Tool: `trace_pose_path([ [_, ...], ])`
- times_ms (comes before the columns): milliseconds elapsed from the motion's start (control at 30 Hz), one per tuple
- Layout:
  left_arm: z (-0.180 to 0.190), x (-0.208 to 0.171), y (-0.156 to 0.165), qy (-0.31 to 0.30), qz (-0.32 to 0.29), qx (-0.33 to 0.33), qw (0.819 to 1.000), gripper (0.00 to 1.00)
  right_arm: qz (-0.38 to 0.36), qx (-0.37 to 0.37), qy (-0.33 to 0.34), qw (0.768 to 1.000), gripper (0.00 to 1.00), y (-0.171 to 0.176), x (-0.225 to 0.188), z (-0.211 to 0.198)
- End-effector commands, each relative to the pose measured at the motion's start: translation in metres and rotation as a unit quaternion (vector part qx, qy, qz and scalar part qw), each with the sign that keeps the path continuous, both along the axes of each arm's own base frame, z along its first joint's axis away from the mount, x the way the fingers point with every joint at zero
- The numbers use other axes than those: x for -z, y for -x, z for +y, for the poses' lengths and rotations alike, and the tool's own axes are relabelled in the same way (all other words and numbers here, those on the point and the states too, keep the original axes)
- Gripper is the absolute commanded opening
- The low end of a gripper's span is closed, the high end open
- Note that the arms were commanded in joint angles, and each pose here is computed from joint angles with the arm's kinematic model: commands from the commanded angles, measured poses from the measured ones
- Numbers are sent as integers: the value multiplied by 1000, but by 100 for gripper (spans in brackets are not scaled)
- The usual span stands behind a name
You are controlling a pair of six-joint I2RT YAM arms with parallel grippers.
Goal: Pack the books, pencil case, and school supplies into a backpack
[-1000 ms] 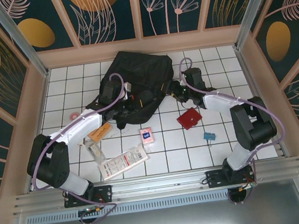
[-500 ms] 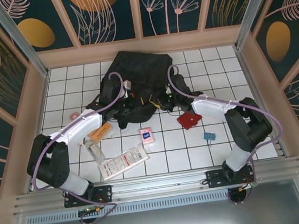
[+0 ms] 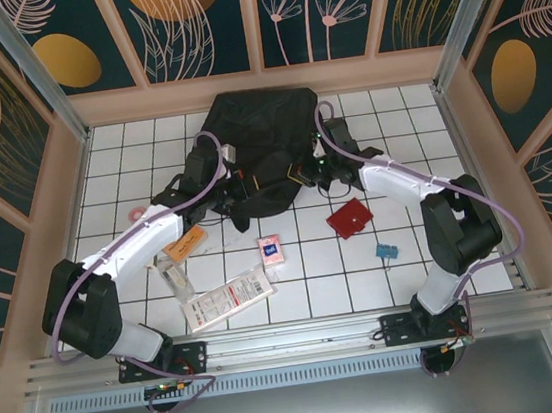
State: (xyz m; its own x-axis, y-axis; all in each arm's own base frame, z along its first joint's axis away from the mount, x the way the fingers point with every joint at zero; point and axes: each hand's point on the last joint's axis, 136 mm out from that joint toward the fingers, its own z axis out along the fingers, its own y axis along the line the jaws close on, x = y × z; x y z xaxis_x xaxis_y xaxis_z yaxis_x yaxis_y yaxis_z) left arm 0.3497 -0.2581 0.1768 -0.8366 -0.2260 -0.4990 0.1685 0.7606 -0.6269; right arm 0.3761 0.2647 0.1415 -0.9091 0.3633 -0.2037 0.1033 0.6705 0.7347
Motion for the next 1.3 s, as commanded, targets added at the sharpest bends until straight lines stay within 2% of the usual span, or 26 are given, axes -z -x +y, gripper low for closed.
trace_pose_path([
  [0, 29, -9, -5, -46, -32, -44, 997, 0, 16, 53, 112, 992, 0, -15, 30, -59],
  [267, 49, -3, -3, -79, -41, -73, 993, 0, 14, 94, 146, 985, 0, -37, 30, -105],
  [467, 52, -1, -1, -90, -44, -72, 992, 0, 0, 74, 166, 983, 0, -54, 28, -109],
  [600, 58, 1, -1, -106, -47, -77, 990, 0, -10, 79, 228, 970, 0, -72, 28, -127],
  [700, 59, -2, 0, -107, -52, -77, 990, 0, -29, 78, 236, 968, 0, -87, 20, -136],
  [733, 57, -4, 0, -101, -53, -76, 991, 0, -34, 72, 228, 970, 4, -92, 17, -133],
  [767, 53, -6, 0, -89, -54, -71, 992, 0, -40, 59, 211, 975, 14, -96, 14, -125],
  [800, 50, 2, 4, -80, -45, -64, 994, 0, -46, 45, 190, 980, 28, -100, 10, -115],
  [833, 45, 2, 5, -63, -43, -58, 995, 0, -47, 35, 177, 982, 37, -102, 9, -108],
  [933, 26, -2, 6, -7, -36, -38, 999, 0, -52, 20, 166, 985, 55, -112, 7, -92],
  [1100, -9, -1, 4, 20, -29, -4, 999, 0, -44, 2, 129, 991, 62, -128, 27, -68],
  [1267, -42, -25, -10, 83, -30, 13, 996, 0, -85, 48, 161, 982, 61, -110, -23, -70],
])
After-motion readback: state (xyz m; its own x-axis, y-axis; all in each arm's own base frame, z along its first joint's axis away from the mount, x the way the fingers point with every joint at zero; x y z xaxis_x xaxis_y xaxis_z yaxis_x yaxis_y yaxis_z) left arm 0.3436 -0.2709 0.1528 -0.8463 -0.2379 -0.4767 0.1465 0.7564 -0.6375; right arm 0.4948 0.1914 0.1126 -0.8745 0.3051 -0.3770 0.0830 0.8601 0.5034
